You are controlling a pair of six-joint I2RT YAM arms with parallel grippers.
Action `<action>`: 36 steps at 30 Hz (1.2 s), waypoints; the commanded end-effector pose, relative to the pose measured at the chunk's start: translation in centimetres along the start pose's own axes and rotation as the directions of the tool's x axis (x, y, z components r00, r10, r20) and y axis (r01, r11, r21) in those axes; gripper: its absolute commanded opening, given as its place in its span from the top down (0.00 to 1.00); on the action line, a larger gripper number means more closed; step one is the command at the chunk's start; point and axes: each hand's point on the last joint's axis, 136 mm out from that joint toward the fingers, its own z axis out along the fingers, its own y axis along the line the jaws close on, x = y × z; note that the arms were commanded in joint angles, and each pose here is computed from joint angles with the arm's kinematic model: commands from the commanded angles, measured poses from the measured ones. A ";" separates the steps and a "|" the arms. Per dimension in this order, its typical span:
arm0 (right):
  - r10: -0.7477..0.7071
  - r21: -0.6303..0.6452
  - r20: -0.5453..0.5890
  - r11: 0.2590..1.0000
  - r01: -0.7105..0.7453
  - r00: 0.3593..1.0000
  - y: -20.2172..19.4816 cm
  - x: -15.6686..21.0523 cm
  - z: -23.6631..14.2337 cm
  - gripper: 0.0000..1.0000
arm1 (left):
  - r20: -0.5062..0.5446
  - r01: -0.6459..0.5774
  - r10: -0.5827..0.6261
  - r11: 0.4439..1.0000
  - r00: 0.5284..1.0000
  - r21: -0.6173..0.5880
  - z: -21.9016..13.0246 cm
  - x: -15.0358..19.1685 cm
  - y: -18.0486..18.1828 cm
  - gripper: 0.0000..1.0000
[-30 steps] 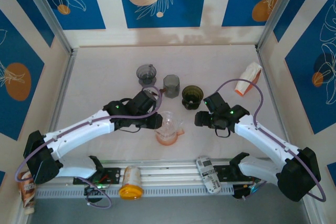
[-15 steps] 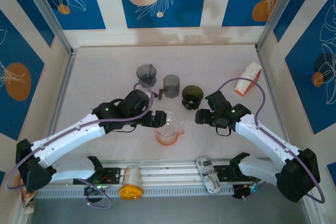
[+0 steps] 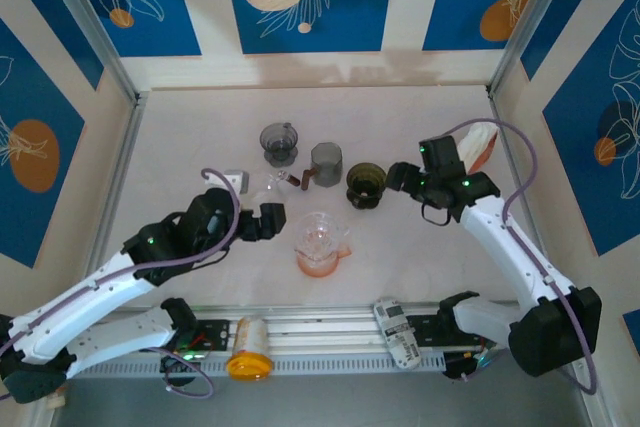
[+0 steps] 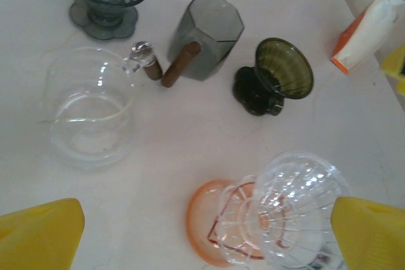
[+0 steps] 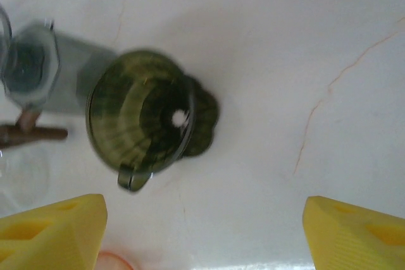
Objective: Place the coffee filter in the dripper
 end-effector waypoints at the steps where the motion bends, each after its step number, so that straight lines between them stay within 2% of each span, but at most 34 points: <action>1: 0.114 -0.005 0.065 0.994 -0.113 0.991 -1.1 -3.4 -0.5 0.20 | 0.048 0.051 -0.050 0.998 0.998 -0.030 0.3 0.1 1.3 0.00; 5: 0.226 0.063 0.101 0.970 -0.233 0.969 -4.1 -6.2 0.5 0.22 | 0.023 0.059 -0.058 0.997 0.998 -0.041 0.9 1.3 1.9 0.00; 9: 0.308 0.164 0.123 0.931 -0.326 0.943 -7.7 -8.4 2.3 0.30 | -0.013 0.046 -0.047 0.998 0.999 -0.053 1.5 2.6 2.5 0.00; 14: 0.366 0.259 0.146 0.883 -0.392 0.919 -11.6 -9.5 3.8 0.38 | -0.035 0.034 -0.036 0.998 0.999 -0.057 1.8 3.8 3.1 0.00; 26: 0.335 0.398 0.132 0.844 -0.360 0.933 -16.3 -11.8 6.6 0.49 | -0.022 0.029 -0.032 0.994 0.999 -0.102 2.0 5.3 5.2 0.00; 36: 0.315 0.477 0.119 0.814 -0.332 0.942 -18.1 -12.9 8.0 0.53 | -0.011 0.032 -0.033 0.993 0.999 -0.117 2.1 5.3 5.6 0.00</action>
